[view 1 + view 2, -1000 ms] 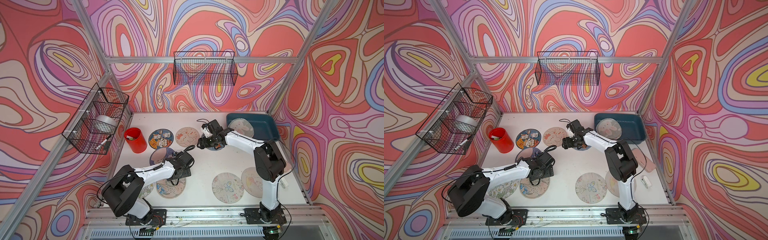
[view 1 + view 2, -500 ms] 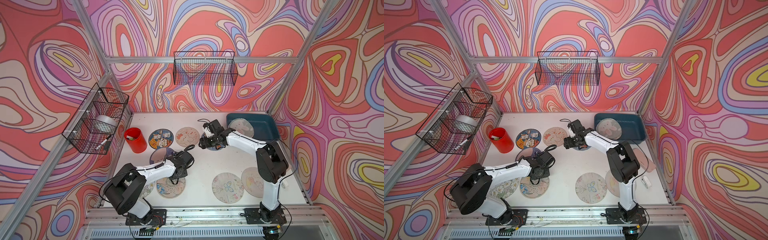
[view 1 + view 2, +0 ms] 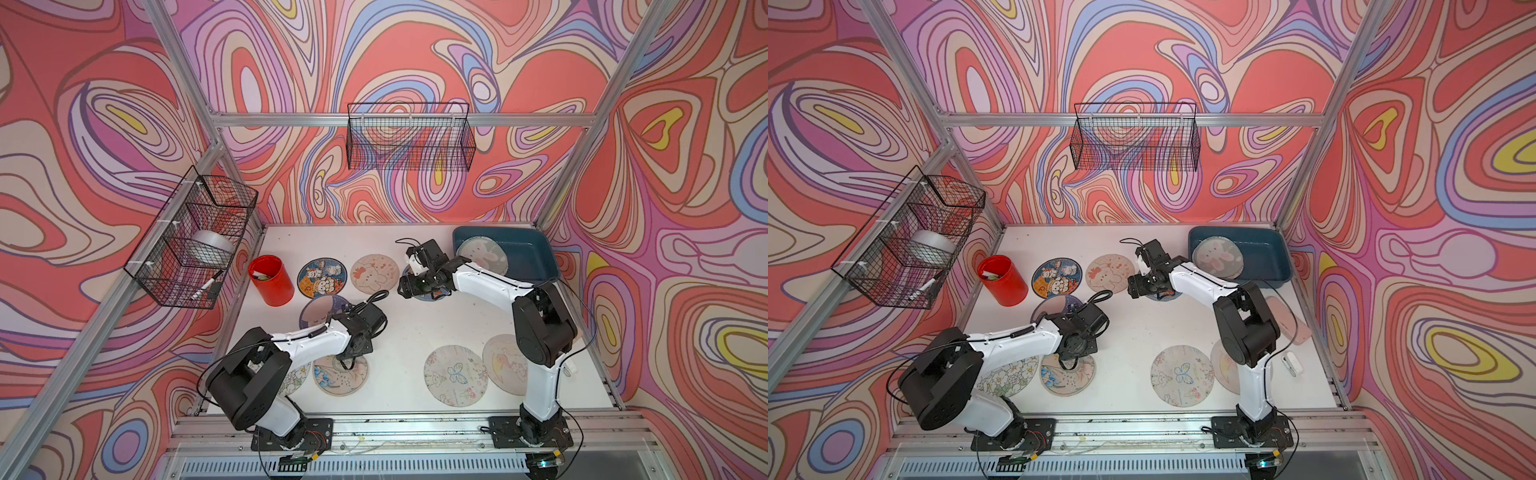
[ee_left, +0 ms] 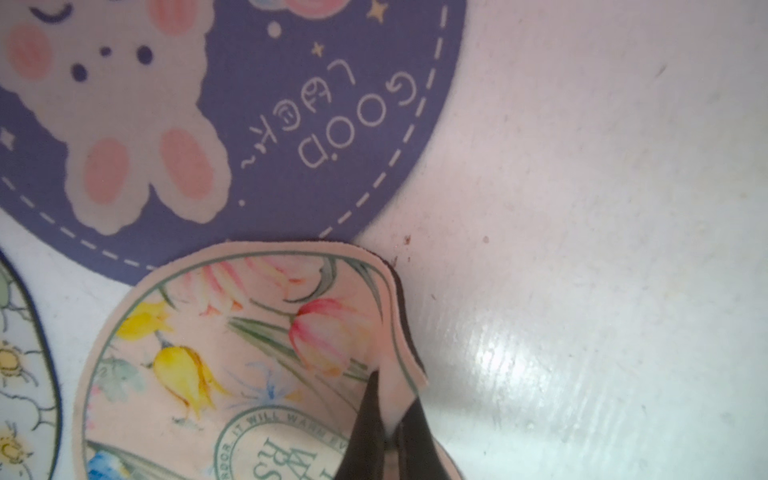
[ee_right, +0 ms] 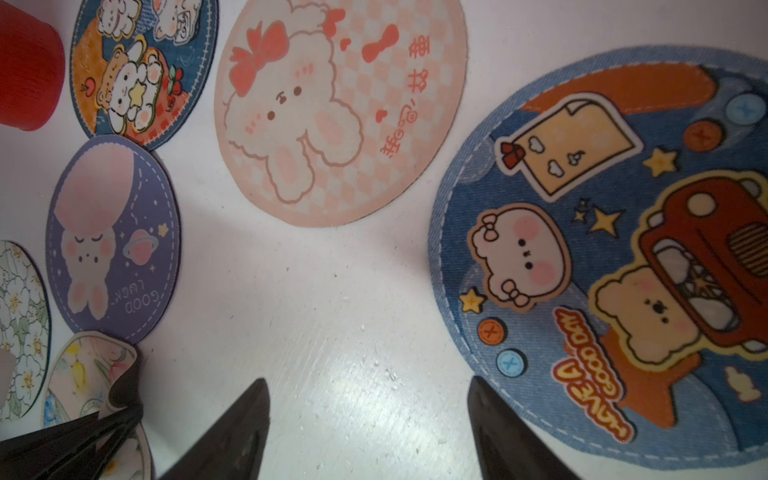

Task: Put the coasters into the storage box
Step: Pick up the coaster from the center of the board.

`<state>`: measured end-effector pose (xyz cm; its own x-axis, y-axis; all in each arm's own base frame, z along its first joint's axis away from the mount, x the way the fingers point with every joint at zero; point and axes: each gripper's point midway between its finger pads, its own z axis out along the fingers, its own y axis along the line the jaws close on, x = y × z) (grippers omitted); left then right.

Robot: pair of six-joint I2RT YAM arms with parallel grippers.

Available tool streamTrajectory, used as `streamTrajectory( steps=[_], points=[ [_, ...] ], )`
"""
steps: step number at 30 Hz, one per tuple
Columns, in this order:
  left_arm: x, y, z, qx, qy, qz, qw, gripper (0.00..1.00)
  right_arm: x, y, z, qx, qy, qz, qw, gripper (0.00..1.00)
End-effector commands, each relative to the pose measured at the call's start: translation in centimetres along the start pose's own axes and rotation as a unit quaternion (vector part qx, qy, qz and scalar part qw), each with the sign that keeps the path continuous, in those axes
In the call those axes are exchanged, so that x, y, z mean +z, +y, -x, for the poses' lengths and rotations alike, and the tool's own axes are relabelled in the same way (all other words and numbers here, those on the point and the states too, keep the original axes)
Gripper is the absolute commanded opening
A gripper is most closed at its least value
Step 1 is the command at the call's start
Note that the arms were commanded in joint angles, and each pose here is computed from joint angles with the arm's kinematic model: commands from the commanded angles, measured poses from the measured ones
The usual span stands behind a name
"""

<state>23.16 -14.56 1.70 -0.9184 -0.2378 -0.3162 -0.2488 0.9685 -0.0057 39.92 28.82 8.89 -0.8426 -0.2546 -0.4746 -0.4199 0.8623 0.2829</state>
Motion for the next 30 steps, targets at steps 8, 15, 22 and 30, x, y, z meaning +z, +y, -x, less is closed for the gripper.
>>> streamTrajectory(
  steps=[8, 15, 22, 30],
  points=[
    [-4.2, -6.4, 4.7, 0.024, -0.066, -0.122, 0.99, 0.0, -2.6, 0.7, -0.4, -0.031, -0.04, 0.019, 0.999, 0.77],
    [-6.3, -10.0, 8.1, 0.032, -0.093, -0.146, 0.984, 0.0, -4.8, 1.7, -2.1, -0.053, -0.064, 0.049, 0.995, 0.77],
    [-6.9, -13.4, 9.9, 0.055, -0.096, -0.173, 0.979, 0.0, -8.0, 3.1, -3.5, -0.068, -0.105, 0.089, 0.988, 0.78],
    [-7.9, -15.2, 11.2, 0.058, -0.11, -0.204, 0.971, 0.0, -8.5, 4.2, -5.2, -0.059, -0.098, 0.133, 0.985, 0.78]
  ],
)
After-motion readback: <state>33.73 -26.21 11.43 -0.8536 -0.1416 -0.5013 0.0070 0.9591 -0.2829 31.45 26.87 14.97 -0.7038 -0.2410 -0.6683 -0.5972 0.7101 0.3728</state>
